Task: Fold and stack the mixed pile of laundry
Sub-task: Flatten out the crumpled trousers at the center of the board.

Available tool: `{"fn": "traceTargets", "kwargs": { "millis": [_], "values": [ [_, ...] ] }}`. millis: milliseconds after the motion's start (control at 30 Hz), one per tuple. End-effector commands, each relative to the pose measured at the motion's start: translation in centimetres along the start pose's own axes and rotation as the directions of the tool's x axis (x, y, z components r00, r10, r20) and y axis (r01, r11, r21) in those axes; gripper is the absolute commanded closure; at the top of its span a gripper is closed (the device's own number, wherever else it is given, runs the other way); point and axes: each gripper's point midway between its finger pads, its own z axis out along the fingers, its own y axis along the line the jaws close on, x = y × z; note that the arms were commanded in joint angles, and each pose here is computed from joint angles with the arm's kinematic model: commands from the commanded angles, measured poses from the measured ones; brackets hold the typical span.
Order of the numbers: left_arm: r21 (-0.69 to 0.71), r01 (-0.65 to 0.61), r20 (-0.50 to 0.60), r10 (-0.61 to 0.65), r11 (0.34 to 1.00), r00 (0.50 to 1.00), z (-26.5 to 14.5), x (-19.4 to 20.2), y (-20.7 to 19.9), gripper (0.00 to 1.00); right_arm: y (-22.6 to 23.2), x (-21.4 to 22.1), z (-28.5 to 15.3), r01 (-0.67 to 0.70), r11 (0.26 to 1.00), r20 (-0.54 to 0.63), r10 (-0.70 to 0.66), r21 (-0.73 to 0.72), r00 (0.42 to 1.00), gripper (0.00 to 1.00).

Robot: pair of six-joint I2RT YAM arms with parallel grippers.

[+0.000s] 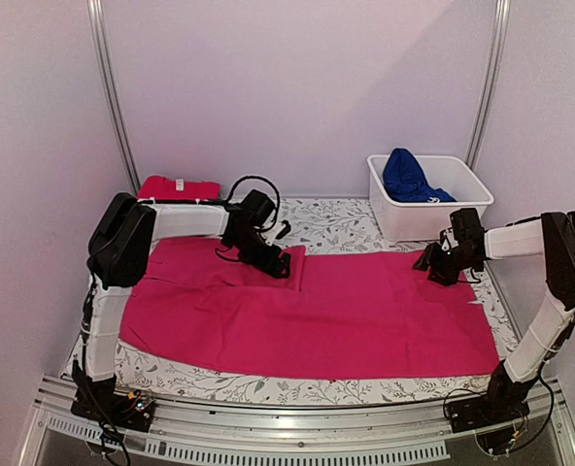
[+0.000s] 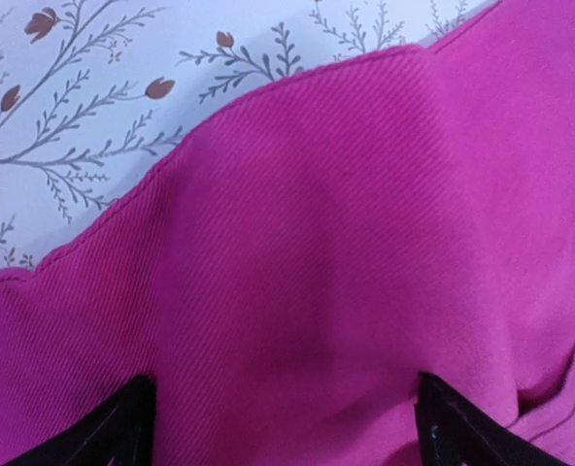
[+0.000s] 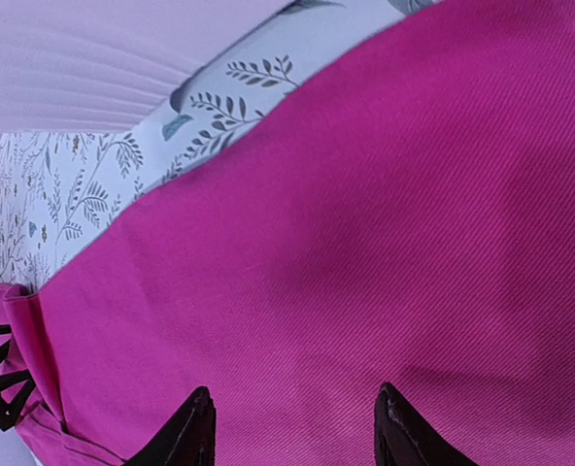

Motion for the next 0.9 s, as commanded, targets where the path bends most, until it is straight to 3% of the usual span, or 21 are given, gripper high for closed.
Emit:
{"fn": "traceTargets", "kwargs": {
  "millis": [0,167,300,533,733,867],
  "values": [
    [0.044,0.143,-0.219,-0.130,0.989,0.967,0.8,7.6,-0.8,0.07,-2.2,2.3,1.4,-0.082,0.995,-0.085,0.087,0.058,0.993,0.46],
    [-0.008,0.280,-0.135,-0.279,0.960,0.951,-2.2,7.2,3.9,0.03,-5.2,4.4,1.7,-0.204,0.972,-0.142,0.220,0.119,0.965,0.44],
    [-0.013,0.428,0.011,-0.428,0.904,0.904,-6.5,5.7,8.9,0.00,-6.9,3.3,0.4,-0.277,0.954,-0.088,0.288,0.118,0.954,0.43],
    [-0.043,0.638,0.202,-0.619,0.768,0.759,-12.6,6.5,16.4,0.00,-8.3,1.1,-0.6,-0.293,0.948,-0.047,0.300,0.122,0.953,0.41],
    [-0.103,0.794,0.260,-0.755,0.599,0.602,-14.9,11.4,20.5,0.00,-6.4,-1.1,-1.7,-0.242,0.970,0.006,0.242,0.027,0.970,0.37],
    [-0.095,0.855,0.274,-0.813,0.509,0.514,-16.5,14.3,20.8,0.00,-3.7,-3.2,-4.5,-0.170,0.984,0.058,0.173,-0.046,0.983,0.35]
  ]
}}
